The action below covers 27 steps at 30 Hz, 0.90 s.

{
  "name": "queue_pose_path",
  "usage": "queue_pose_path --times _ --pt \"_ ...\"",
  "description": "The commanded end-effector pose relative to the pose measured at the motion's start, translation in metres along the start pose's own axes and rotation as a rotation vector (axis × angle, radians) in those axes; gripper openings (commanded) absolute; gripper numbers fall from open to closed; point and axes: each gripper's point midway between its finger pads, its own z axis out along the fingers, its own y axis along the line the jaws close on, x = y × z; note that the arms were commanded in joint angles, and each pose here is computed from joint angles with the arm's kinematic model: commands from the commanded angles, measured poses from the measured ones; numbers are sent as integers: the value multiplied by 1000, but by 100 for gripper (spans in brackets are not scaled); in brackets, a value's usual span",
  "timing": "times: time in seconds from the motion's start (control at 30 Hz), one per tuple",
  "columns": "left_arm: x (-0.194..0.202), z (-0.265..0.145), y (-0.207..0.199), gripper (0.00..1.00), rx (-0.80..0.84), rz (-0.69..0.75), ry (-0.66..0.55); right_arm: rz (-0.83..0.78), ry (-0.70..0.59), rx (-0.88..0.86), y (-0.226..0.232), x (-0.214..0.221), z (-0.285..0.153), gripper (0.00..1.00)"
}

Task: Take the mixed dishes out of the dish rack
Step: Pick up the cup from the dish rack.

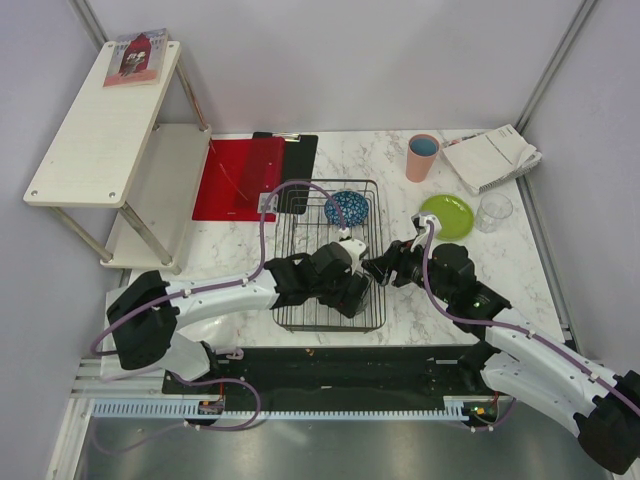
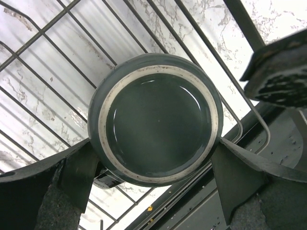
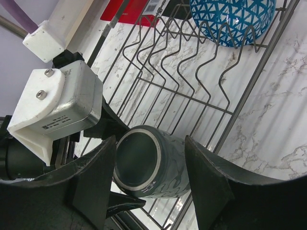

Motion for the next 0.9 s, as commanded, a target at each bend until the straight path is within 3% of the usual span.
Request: queue_pose_path --times 0.0,0.43,0.87 --pt "-33 -5 -13 99 50 -21 -142 1 -33 -66 15 -10 -1 66" --pt "-52 -21 5 99 -35 30 -246 -3 -45 -82 20 -14 -5 66" --pt "-28 22 6 99 -57 76 -99 -5 -50 -83 21 -16 -6 67"
